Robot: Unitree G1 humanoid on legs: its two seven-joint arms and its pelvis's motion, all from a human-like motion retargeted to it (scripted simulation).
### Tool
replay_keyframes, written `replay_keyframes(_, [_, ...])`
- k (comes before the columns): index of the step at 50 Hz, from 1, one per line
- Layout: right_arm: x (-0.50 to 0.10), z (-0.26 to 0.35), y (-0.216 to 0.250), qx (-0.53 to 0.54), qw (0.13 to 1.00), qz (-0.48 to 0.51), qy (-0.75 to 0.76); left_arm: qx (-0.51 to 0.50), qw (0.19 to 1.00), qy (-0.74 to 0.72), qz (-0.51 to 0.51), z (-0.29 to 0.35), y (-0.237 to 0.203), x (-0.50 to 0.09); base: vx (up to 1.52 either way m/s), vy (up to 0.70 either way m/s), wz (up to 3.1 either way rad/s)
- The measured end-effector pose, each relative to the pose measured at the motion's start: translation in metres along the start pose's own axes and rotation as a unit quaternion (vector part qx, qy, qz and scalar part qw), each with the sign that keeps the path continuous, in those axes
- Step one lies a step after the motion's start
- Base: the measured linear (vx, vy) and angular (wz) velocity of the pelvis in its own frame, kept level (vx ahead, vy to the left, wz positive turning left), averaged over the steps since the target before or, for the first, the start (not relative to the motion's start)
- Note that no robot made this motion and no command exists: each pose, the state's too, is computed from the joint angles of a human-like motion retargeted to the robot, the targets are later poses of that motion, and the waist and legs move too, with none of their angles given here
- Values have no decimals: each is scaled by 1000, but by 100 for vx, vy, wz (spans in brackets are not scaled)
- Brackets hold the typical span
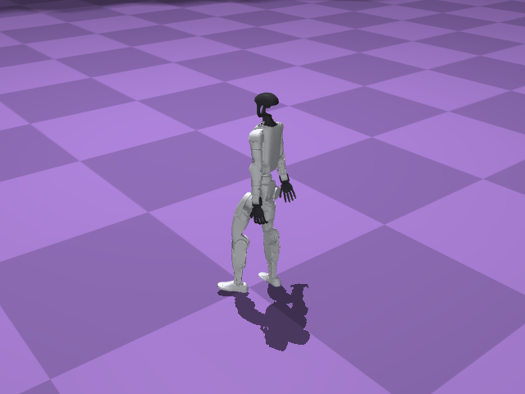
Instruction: Upper body actions
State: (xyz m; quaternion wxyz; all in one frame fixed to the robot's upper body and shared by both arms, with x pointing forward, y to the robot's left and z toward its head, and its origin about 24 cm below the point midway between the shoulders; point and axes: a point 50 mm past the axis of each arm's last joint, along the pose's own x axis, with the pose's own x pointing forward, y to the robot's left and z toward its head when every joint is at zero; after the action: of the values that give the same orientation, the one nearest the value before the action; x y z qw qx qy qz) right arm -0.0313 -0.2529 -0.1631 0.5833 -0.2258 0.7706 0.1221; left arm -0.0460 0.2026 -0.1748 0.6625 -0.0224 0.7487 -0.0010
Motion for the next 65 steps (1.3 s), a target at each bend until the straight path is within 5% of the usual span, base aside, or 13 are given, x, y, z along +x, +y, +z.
replay_keyframes(6, [-2,0,-11,9,1000,-13,7,-18,1000,5,9,-7,6,-1,-16,-9,-21])
replay_keyframes(15, [-21,88,-38,-106,981,-62,-150,-162,983,76,-46,-61,-32,-1,-5,-5,-94])
replay_keyframes(22, [-30,121,-25,-140,966,-34,-215,-164,976,127,-70,-87,-46,-5,3,2,-7])
replay_keyframes(36, [1,18,16,-111,993,31,-35,-114,993,10,20,-20,2,0,14,10,77])
replay_keyframes(48, [3,-34,22,-18,998,28,57,33,990,-131,50,71,19,-11,13,11,66])
replay_keyframes(57, [0,24,13,-55,997,16,-45,53,995,-83,19,36,8,-3,24,23,2])
replay_keyframes(65, [-14,90,14,-104,978,39,-178,-89,995,53,-13,-40,-8,-1,26,27,-30])
